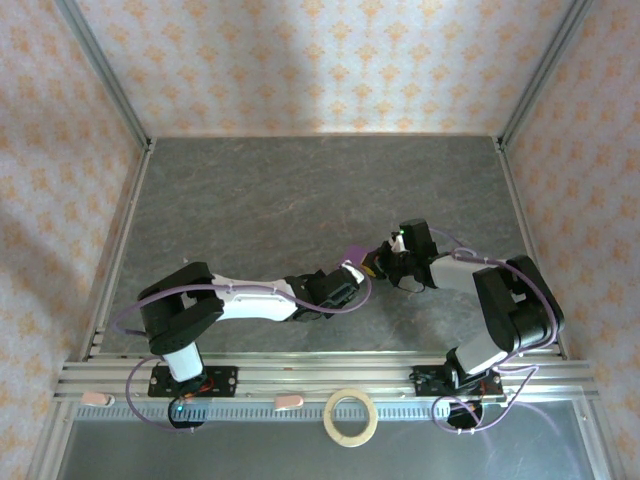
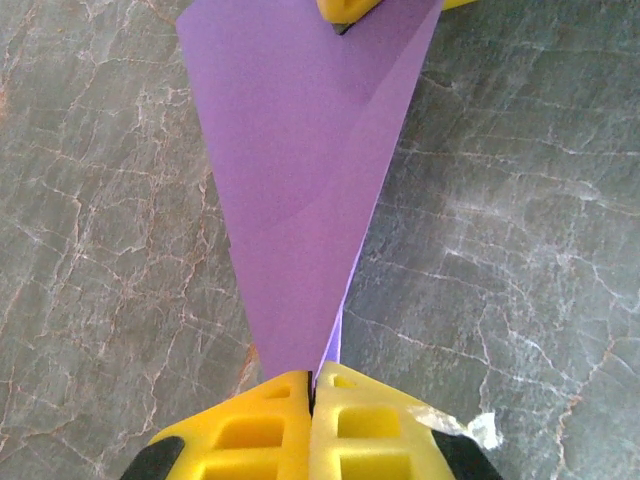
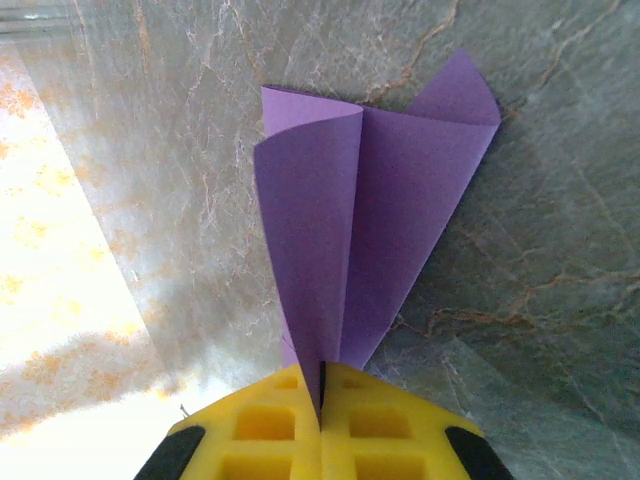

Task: Fold a paper plane with a square sheet of paper (pick it up from the middle)

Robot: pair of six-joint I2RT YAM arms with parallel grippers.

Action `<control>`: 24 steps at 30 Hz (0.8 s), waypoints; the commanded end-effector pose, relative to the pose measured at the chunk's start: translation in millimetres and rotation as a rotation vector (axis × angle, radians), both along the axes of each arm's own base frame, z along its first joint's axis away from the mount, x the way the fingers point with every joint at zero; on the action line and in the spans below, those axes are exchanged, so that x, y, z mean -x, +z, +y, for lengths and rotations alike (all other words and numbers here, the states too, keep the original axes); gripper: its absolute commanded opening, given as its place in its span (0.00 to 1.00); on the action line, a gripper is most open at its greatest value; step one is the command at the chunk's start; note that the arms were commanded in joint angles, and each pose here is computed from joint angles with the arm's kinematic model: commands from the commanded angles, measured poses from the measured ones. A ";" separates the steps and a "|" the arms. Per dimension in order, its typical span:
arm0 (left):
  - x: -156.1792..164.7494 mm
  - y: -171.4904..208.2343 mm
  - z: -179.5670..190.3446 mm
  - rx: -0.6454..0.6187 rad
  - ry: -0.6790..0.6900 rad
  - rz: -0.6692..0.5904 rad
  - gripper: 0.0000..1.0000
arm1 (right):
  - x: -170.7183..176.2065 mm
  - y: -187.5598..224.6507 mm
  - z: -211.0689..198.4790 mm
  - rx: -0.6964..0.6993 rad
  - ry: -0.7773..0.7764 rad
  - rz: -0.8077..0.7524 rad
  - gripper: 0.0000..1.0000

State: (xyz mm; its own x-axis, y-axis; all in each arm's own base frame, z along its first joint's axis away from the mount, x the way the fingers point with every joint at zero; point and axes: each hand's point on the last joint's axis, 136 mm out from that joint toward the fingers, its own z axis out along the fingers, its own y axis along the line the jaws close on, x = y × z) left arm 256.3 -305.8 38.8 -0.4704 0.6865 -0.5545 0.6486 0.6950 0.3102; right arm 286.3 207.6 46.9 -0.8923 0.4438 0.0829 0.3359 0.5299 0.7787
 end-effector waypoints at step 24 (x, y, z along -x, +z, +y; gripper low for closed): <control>18.2 -14.7 -25.7 0.332 -0.042 0.355 0.00 | -18.7 64.1 -71.3 0.275 -0.227 -0.394 0.49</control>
State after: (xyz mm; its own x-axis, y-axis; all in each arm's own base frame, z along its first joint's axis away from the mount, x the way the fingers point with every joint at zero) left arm 247.8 -324.3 21.6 -0.6117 0.5628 -0.5559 0.7002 0.7122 -0.0494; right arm 305.2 144.8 114.8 -0.7408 0.5738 -0.3491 0.1783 0.6691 0.7214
